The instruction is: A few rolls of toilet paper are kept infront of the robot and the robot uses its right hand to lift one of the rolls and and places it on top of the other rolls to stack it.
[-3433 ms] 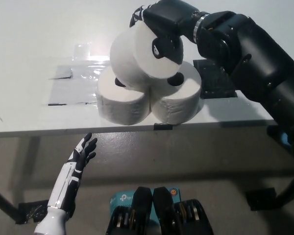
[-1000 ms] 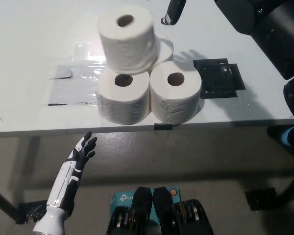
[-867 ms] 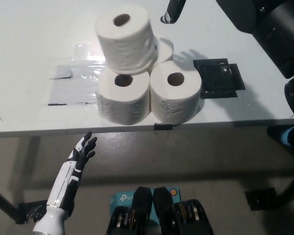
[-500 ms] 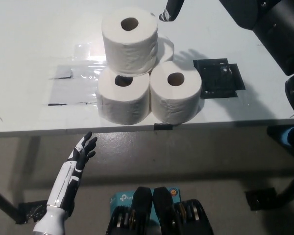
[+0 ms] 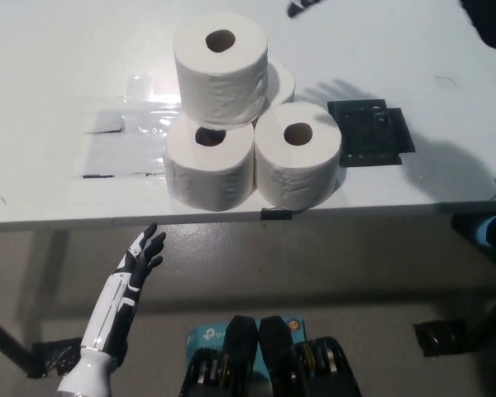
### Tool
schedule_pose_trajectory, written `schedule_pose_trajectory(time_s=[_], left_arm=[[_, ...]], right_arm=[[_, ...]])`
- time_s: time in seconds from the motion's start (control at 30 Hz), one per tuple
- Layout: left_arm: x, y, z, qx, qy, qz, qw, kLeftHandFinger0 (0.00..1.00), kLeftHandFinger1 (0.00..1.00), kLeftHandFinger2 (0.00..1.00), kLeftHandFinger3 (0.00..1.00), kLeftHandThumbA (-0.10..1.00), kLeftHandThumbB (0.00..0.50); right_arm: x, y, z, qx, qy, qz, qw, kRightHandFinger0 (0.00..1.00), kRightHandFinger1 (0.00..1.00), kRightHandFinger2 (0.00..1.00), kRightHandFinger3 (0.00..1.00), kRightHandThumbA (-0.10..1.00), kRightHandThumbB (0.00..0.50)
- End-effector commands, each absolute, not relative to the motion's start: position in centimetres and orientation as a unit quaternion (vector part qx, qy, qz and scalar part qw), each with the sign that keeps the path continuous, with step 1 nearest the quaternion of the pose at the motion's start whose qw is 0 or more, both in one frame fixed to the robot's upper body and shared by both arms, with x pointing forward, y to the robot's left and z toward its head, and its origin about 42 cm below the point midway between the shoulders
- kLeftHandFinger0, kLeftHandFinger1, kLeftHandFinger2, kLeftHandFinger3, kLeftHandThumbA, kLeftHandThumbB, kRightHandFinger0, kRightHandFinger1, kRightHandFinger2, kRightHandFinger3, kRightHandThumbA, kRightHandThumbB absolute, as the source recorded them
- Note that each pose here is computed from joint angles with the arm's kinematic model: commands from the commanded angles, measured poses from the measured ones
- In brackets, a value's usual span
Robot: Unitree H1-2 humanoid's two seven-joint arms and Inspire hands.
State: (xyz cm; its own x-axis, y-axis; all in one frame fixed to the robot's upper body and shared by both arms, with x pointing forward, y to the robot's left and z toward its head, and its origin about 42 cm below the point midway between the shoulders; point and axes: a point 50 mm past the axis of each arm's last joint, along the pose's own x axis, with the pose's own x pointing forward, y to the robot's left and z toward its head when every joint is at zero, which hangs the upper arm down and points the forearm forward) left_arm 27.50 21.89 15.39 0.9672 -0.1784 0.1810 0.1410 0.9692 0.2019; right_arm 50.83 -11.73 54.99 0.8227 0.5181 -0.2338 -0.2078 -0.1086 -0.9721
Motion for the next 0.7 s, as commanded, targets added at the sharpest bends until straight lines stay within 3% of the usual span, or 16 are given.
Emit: schedule_pose_trajectory(time_s=[0.0, 0.03, 0.07, 0.13, 0.2, 0.23, 0.27, 0.33, 0.47, 0.57, 0.6, 0.67], left_arm=[[28.1, 22.4, 16.8, 0.094, -0.133, -0.089, 0.983, 1.0, 1.0, 1.0, 1.0, 1.0, 0.5], [28.1, 22.4, 16.7, 0.091, -0.131, -0.088, 0.983, 1.0, 1.0, 1.0, 1.0, 1.0, 0.476], [28.2, 22.4, 16.7, 0.092, -0.132, -0.086, 0.983, 1.0, 1.0, 1.0, 1.0, 1.0, 0.461], [28.3, 22.4, 16.8, 0.096, -0.132, -0.082, 0.983, 1.0, 1.0, 1.0, 1.0, 1.0, 0.443], [28.5, 22.5, 16.8, 0.097, -0.135, -0.081, 0.983, 1.0, 1.0, 1.0, 1.0, 1.0, 0.393], [28.5, 22.6, 16.8, 0.098, -0.134, -0.081, 0.983, 1.0, 1.0, 1.0, 1.0, 1.0, 0.388], [28.4, 22.6, 16.8, 0.103, -0.132, -0.077, 0.983, 1.0, 1.0, 1.0, 1.0, 1.0, 0.381], [28.2, 22.6, 16.5, 0.103, -0.126, -0.075, 0.984, 1.0, 1.0, 1.0, 1.0, 1.0, 0.41], [27.9, 22.8, 15.9, 0.103, -0.124, -0.078, 0.984, 1.0, 1.0, 1.0, 1.0, 1.0, 0.403], [27.4, 22.6, 15.3, 0.092, -0.113, -0.079, 0.986, 1.0, 1.0, 1.0, 1.0, 1.0, 0.367], [27.3, 22.5, 15.2, 0.09, -0.111, -0.08, 0.987, 1.0, 1.0, 1.0, 1.0, 1.0, 0.366], [27.2, 22.6, 15.0, 0.087, -0.114, -0.081, 0.986, 1.0, 1.0, 1.0, 1.0, 1.0, 0.32]], right_arm=[[34.4, -24.9, 64.8, -0.576, -0.327, 0.114, 0.74, 1.0, 1.0, 1.0, 1.0, 1.0, 0.365], [32.0, -27.0, 63.8, -0.533, -0.364, 0.104, 0.757, 1.0, 1.0, 1.0, 1.0, 1.0, 0.322], [30.8, -28.1, 63.1, -0.51, -0.386, 0.098, 0.762, 1.0, 1.0, 1.0, 1.0, 1.0, 0.319], [28.2, -29.4, 61.4, -0.495, -0.416, 0.051, 0.761, 1.0, 1.0, 1.0, 1.0, 1.0, 0.372], [25.1, -30.6, 57.6, -0.46, -0.473, 0.02, 0.751, 1.0, 1.0, 1.0, 1.0, 1.0, 0.277], [24.5, -30.7, 56.5, -0.448, -0.482, 0.016, 0.752, 1.0, 1.0, 1.0, 1.0, 1.0, 0.278], [23.6, -30.9, 54.2, -0.432, -0.486, 0.002, 0.759, 1.0, 1.0, 1.0, 1.0, 1.0, 0.327], [22.4, -30.7, 51.7, -0.415, -0.5, 0.0, 0.76, 1.0, 1.0, 1.0, 1.0, 1.0, 0.285], [21.1, -29.8, 44.8, -0.32, -0.523, 0.02, 0.79, 1.0, 1.0, 1.0, 1.0, 1.0, 0.325], [20.1, -29.1, 40.4, -0.272, -0.51, 0.039, 0.815, 1.0, 1.0, 1.0, 1.0, 1.0, 0.361], [19.6, -28.9, 39.2, -0.256, -0.508, 0.038, 0.822, 1.0, 1.0, 1.0, 1.0, 1.0, 0.334], [19.1, -27.9, 37.3, -0.225, -0.495, 0.048, 0.838, 1.0, 1.0, 1.0, 1.0, 1.0, 0.352]])
